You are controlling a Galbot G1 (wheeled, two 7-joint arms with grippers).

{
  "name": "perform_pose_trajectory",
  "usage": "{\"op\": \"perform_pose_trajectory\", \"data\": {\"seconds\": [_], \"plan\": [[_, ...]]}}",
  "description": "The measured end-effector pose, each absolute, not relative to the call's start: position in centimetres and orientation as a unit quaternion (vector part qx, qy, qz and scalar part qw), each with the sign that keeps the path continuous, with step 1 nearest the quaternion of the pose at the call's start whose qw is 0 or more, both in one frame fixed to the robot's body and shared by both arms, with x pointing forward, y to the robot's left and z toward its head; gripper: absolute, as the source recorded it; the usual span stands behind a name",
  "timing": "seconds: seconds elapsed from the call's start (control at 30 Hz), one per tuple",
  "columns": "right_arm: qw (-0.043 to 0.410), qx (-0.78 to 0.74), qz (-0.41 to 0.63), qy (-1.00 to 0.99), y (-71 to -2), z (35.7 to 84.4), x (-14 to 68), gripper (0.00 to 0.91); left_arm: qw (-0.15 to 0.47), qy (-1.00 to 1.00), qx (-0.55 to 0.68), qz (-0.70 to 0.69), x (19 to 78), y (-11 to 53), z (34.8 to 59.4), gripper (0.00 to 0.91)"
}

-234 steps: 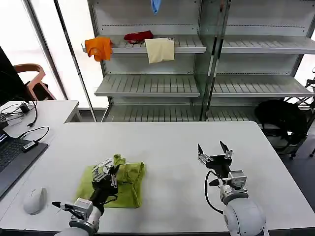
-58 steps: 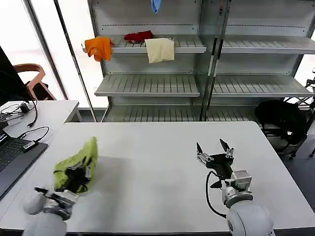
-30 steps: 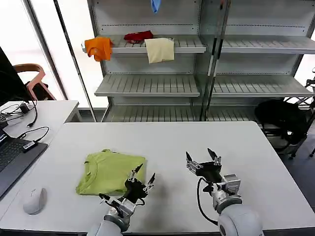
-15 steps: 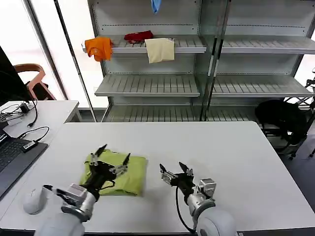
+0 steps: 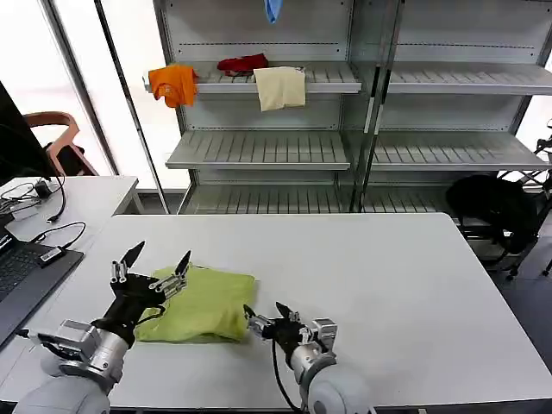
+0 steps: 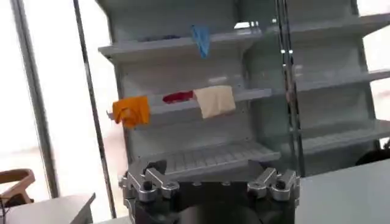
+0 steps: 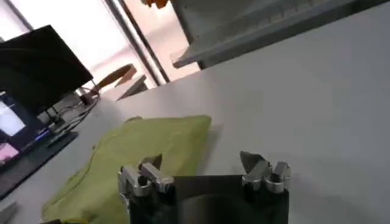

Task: Fold and organize the clothes.

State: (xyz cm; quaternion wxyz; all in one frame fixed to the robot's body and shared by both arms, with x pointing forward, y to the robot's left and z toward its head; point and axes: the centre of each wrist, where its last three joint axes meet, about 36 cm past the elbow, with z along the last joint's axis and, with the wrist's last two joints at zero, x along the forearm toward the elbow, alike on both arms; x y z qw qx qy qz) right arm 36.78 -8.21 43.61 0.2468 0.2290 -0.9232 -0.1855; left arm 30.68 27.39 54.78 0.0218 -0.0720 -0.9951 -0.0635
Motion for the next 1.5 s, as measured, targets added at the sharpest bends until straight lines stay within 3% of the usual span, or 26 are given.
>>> {"op": "perform_pose_trajectory", "data": {"seconds": [0.03, 0.1, 0.8, 1.5], "plan": [[0.249, 0.231, -0.188, -0.922, -7.9, 43.5, 36.9, 0.171, 0.021, -0.995, -0.070, -0.062, 30.6, 27.5, 54.9, 0.907], [0.254, 0.233, -0.193, -0.919, -7.3, 43.1, 37.1, 0.000, 0.021, -0.996, -0.067, -0.060, 30.5, 27.7, 54.9, 0.907], [0.263, 0.222, -0.220, -0.913, -6.0, 42.4, 39.4, 0.000, 0.025, -0.998, -0.050, -0.041, 30.2, 28.3, 54.7, 0.907], [0.218, 0.155, -0.213, -0.940, -17.5, 45.0, 39.7, 0.000, 0.034, -0.997, -0.057, -0.032, 30.4, 27.8, 53.6, 0.907]]}}
